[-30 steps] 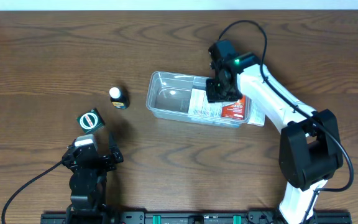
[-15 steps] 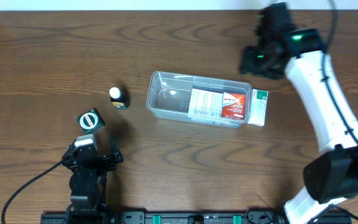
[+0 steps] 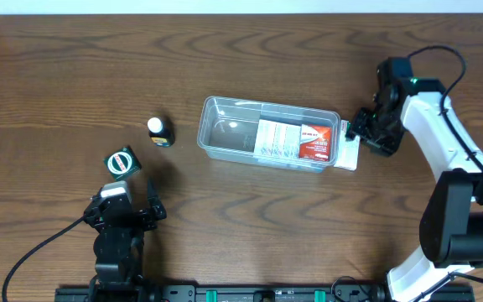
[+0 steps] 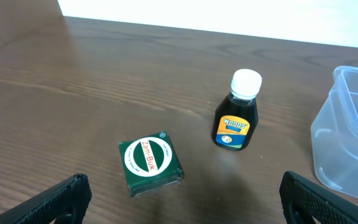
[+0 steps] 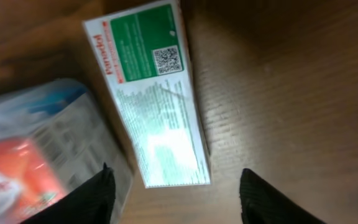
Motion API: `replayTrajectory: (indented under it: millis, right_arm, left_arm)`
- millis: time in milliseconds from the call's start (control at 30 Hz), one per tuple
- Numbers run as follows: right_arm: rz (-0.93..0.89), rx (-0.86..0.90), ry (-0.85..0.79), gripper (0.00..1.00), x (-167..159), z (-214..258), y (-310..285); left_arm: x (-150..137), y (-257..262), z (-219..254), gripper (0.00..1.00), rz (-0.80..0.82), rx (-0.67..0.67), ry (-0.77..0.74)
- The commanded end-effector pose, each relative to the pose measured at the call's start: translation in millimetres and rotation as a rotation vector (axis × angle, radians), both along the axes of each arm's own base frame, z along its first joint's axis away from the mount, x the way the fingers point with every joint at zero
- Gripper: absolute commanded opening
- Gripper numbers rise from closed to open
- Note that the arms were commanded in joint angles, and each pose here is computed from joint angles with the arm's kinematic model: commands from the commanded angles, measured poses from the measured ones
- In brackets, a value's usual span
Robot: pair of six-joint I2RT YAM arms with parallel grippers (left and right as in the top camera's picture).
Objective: Pack container
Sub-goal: 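Move right gripper to the white-green Panadol box and grasp it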
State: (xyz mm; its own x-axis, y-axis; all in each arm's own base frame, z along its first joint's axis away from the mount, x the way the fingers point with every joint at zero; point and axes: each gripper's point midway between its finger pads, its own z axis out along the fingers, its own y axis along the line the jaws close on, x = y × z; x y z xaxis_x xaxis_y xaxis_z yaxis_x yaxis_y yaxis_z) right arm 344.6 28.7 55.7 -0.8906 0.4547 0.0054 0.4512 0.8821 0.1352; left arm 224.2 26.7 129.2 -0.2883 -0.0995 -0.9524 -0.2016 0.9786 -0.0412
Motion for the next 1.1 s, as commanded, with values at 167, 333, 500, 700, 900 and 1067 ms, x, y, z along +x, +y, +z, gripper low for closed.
replayTrajectory:
  millis: [167, 333, 500, 700, 900, 1067]
  right_arm:
    - [-0.015, 0.019, -0.035, 0.79, -4.1, -36.3, 1.8]
    - [-0.018, -0.009, -0.037, 0.79, -9.9, -49.5, -3.6]
    - [-0.040, -0.043, -0.019, 0.79, -16.3, -54.6, -17.0]
    - [-0.086, -0.031, -0.030, 0.76, -13.1, -54.1, -30.6]
    - [0.017, -0.041, -0.136, 0.80, 10.5, -48.5, -36.9]
    - [0.144, -0.072, -0.249, 0.80, 34.8, -42.5, -38.6]
  left_arm:
    - [-0.9, 1.3, -11.2, 0.98, 0.010, -0.009, 0.027]
    - [-0.9, 1.3, -11.2, 0.98, 0.010, -0.009, 0.027]
    - [-0.9, 1.3, -11.2, 0.98, 0.010, -0.009, 0.027]
    - [-0.9, 1.3, -11.2, 0.98, 0.010, -0.009, 0.027]
    - [-0.9, 1.3, -11.2, 0.98, 0.010, -0.009, 0.027]
    - [-0.9, 1.3, -11.2, 0.98, 0.010, -0.009, 0.027]
